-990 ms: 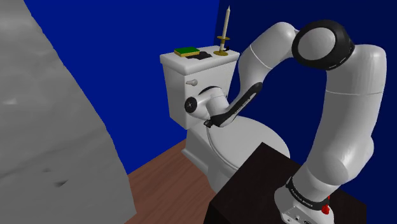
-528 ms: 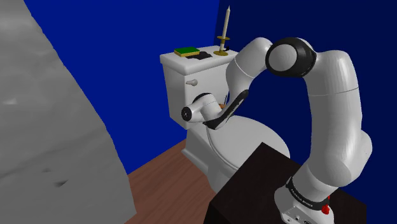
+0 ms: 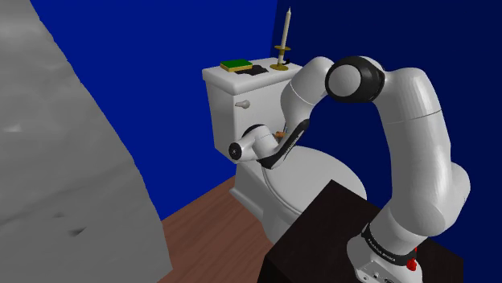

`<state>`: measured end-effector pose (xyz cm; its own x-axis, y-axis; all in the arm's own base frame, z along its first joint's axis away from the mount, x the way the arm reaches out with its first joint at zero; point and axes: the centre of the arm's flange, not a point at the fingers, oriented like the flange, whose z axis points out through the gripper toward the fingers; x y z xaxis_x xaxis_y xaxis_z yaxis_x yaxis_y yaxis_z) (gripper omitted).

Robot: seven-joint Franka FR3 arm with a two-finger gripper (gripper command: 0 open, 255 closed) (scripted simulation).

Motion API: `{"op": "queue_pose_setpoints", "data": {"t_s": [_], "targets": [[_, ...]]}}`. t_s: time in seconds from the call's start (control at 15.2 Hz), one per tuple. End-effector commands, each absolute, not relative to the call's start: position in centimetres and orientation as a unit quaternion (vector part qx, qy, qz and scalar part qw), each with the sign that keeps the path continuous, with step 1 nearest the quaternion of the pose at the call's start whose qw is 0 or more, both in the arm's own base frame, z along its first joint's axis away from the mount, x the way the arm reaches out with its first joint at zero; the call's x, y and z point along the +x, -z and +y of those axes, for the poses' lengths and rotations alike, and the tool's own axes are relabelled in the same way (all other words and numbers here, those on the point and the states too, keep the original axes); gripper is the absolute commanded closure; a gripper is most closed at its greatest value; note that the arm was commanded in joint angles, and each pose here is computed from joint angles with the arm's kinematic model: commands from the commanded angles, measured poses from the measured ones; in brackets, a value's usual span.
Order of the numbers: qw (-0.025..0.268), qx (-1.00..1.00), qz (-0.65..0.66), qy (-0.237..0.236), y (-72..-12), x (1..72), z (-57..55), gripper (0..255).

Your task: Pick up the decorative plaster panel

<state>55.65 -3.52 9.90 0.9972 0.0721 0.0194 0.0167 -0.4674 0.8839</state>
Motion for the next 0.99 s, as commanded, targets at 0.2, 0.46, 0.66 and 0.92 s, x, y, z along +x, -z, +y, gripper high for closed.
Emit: {"op": "queue_pose_setpoints", "data": {"t_s": [0.2, 0.46, 0.66, 0.92], "targets": [[0.515, 0.856, 0.026, -0.027, -9.8, 55.6, -3.5, 255], [0.515, 0.856, 0.026, -0.027, -9.8, 55.6, -3.5, 255], [0.515, 0.856, 0.026, -0.027, -10.9, 55.6, -3.5, 255], [0.515, 0.856, 0.026, -0.027, -13.0, 55.6, -3.5, 255]]}}
